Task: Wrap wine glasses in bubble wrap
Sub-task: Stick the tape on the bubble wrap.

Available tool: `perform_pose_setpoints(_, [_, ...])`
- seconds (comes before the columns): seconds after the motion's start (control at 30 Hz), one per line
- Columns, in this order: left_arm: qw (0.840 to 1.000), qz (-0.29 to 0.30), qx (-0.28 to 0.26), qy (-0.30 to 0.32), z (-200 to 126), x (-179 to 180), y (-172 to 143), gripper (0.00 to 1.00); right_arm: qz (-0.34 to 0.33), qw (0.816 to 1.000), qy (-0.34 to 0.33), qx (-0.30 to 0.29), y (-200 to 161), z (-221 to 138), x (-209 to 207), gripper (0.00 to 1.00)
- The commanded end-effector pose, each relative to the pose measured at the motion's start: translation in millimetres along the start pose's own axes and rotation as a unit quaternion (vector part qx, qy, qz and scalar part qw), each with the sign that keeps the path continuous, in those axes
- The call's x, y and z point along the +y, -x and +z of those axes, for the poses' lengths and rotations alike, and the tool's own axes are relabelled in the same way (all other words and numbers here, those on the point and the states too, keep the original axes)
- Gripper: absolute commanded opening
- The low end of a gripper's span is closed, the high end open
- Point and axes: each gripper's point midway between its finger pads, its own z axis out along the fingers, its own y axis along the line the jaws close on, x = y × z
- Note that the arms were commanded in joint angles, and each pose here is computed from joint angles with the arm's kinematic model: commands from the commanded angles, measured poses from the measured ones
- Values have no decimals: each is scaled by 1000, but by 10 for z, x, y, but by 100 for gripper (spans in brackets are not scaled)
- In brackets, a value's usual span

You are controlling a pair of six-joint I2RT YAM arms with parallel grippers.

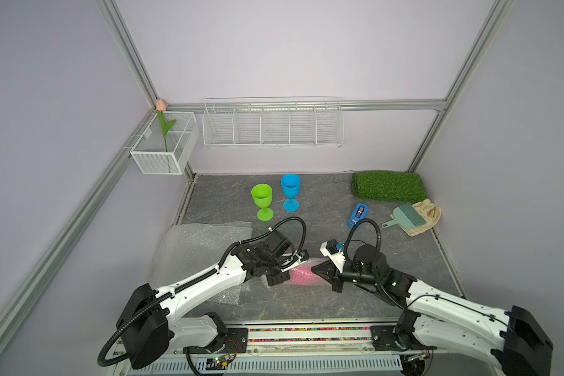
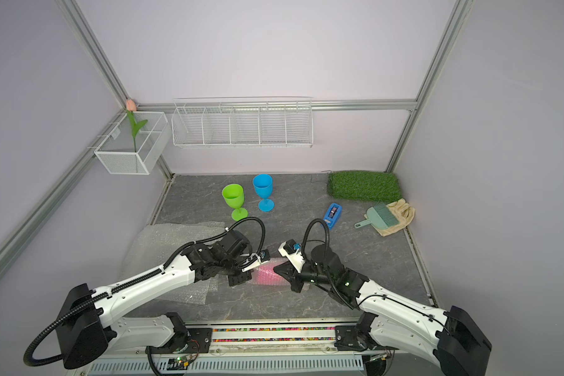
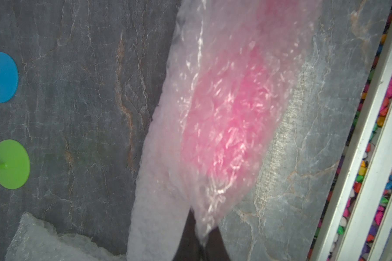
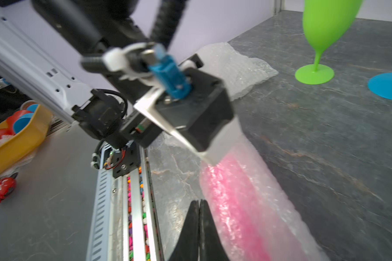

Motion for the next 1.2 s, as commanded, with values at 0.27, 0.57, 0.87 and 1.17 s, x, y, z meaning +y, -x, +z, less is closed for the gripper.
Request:
perform_pose_setpoints(0.27, [1000,16,9,-17,52,-90,-42,0,-20,1000,4,-17,232,183,-244,7])
perform_pose_setpoints(0.57, [999,25,27,-13,92,-118,-92,0,26,998,-34,42,14,254,-522,7])
perform_pose_setpoints(0.87, [998,34,43,-13,119,-206,-135,0,114,977,-102,148,-434,279,-897,7])
perform_pose_setpoints(1.17, [996,31,81,-12,202,-310,-266,0,190,933,-166,257,-985,205,-1094,7])
